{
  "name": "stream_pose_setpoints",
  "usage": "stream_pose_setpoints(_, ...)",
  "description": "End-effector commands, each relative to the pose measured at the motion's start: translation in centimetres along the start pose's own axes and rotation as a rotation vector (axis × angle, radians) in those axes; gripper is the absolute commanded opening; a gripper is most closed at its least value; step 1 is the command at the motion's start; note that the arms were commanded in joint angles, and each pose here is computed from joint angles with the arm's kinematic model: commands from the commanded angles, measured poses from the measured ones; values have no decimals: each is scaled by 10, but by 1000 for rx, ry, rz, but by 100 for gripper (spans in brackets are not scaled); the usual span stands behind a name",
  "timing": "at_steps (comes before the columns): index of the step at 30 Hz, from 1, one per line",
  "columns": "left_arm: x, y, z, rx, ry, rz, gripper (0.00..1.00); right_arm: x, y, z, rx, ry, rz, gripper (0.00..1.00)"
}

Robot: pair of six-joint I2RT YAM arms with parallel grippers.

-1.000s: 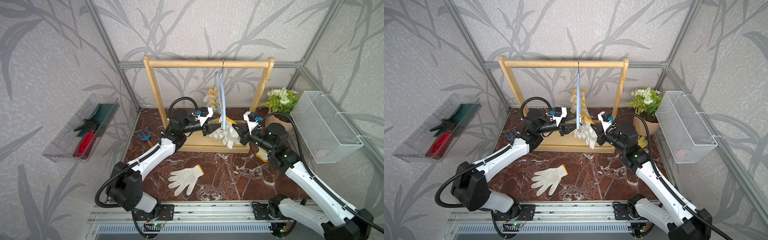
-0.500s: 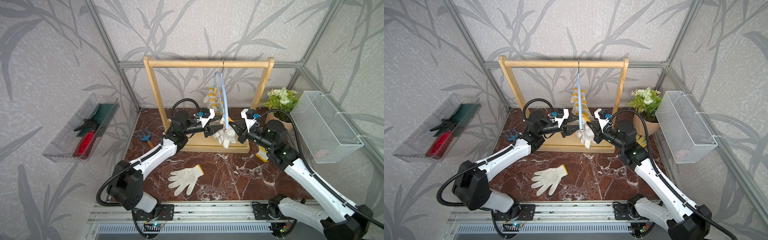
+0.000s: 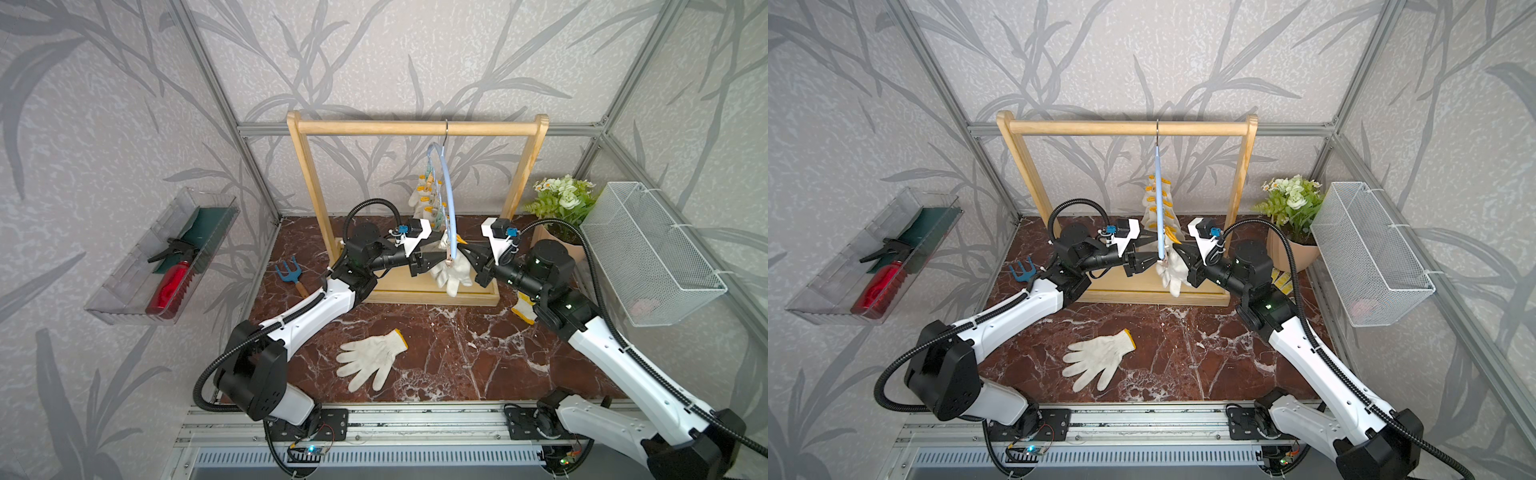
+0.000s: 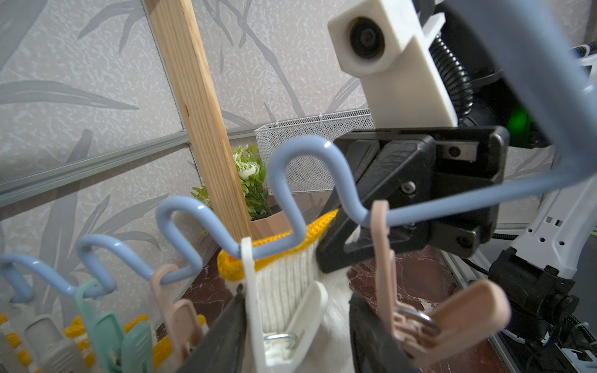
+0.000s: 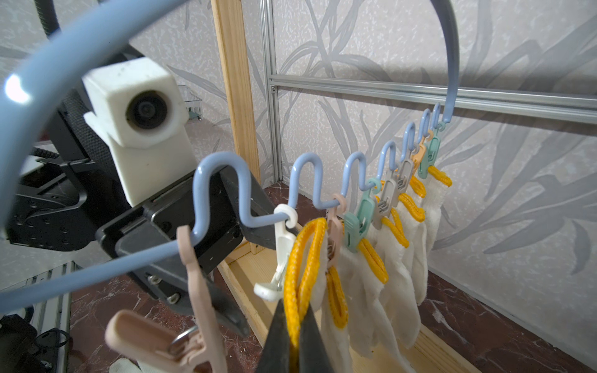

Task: Clip the gloves onto a hanger to dry
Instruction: Open the clamp at the hanger.

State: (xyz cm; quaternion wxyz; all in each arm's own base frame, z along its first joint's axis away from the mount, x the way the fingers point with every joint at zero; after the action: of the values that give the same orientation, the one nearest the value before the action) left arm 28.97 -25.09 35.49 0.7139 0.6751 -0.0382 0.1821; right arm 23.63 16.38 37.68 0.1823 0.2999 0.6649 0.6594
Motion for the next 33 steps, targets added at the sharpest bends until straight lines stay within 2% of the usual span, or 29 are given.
stream_pose_setpoints(1, -3, 4, -1, -6, 16, 38, 51, 4, 14, -1, -31, 15, -20, 0)
stream_pose_setpoints(11, 1, 8, 6, 3, 106, 64, 49, 3, 12, 1, -26, 18, -18, 0)
stream_pose_setpoints(22, -2, 13, 7, -4, 141, 80, 45, 3, 10, 2, -21, 19, -15, 0)
stream_pose_setpoints(33, -4, 15, 6, -5, 152, 83, 29, 0, 3, 4, 0, 8, -15, 0)
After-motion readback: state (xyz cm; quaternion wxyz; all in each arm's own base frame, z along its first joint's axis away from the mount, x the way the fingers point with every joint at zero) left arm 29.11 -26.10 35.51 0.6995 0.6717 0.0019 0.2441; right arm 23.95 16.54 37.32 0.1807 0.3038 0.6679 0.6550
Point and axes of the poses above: each gripper's point midway between its finger pads, its own z axis out along the fingers, its own x axis along the line the jaws close on, y = z × x, the point moved 9 cm from there along -z, back along the fingers, and after that the axes turned 7 degrees about z, right-handed, at the moved point
